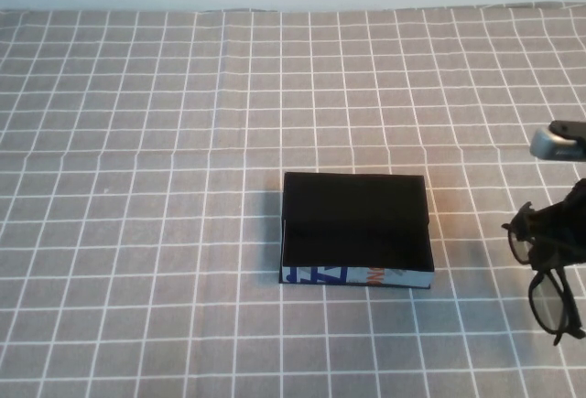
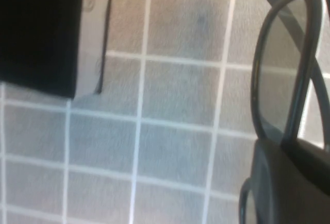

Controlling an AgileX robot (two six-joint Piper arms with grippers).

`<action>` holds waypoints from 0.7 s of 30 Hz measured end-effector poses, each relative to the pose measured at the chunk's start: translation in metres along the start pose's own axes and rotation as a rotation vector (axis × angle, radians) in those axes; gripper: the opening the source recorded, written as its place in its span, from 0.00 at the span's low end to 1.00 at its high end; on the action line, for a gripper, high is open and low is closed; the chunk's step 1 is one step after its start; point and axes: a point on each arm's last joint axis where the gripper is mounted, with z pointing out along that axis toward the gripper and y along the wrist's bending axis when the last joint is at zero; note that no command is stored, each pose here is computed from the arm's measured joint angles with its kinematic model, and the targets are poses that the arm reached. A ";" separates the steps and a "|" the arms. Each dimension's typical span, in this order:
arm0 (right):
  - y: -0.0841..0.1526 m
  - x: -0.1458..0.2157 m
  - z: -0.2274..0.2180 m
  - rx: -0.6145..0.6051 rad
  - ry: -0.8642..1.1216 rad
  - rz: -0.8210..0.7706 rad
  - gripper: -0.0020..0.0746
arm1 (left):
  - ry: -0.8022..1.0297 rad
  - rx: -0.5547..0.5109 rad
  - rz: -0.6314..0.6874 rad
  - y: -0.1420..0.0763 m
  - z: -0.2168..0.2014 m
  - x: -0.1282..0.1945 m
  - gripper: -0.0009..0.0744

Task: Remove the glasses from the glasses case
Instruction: Place the glasses on the table

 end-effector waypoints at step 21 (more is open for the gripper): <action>-0.006 -0.011 0.033 -0.015 0.006 0.066 0.41 | 0.000 0.000 0.000 0.000 0.000 0.000 0.01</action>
